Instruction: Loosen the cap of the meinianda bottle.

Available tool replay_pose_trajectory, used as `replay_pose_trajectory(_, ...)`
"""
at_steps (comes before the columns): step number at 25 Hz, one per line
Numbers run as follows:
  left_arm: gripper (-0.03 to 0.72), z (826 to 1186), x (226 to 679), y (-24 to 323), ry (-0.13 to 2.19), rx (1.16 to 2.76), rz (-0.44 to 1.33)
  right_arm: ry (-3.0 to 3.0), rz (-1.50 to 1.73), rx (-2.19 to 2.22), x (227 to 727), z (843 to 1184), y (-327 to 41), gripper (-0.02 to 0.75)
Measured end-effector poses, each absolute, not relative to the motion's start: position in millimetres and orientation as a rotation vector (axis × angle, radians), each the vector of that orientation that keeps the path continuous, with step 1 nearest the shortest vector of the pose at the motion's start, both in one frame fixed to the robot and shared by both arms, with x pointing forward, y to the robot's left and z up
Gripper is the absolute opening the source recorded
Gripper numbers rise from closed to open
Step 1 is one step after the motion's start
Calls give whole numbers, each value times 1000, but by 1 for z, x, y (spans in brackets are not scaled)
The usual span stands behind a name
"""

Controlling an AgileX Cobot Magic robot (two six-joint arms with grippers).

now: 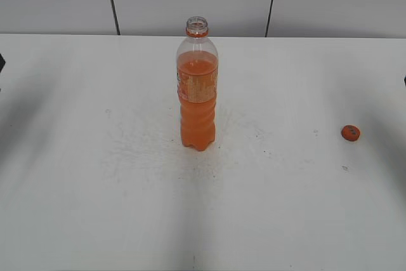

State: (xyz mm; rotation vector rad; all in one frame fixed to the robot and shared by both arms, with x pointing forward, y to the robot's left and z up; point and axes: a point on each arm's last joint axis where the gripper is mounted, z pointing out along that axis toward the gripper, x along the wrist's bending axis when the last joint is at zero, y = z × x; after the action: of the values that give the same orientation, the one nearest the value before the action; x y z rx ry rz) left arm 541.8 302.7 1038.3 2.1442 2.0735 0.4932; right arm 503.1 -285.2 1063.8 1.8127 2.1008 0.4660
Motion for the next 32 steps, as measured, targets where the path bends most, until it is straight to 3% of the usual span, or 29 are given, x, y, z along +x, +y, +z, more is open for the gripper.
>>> replay_pose_trajectory(8,563,1067,508,302,2078,2144,455,2221,305,1915,483,1062,-286,596)
replay_pose_trajectory(16,562,1055,463,302,2096,2154,394,2221,309,1914,454,1068,-287,594)
replay_pose_trajectory(22,562,1045,430,303,2074,2137,416,2212,319,1908,425,1050,-288,592)
replay_pose_trajectory(32,562,1057,392,303,1990,2029,524,2215,315,1917,387,1016,-290,590)
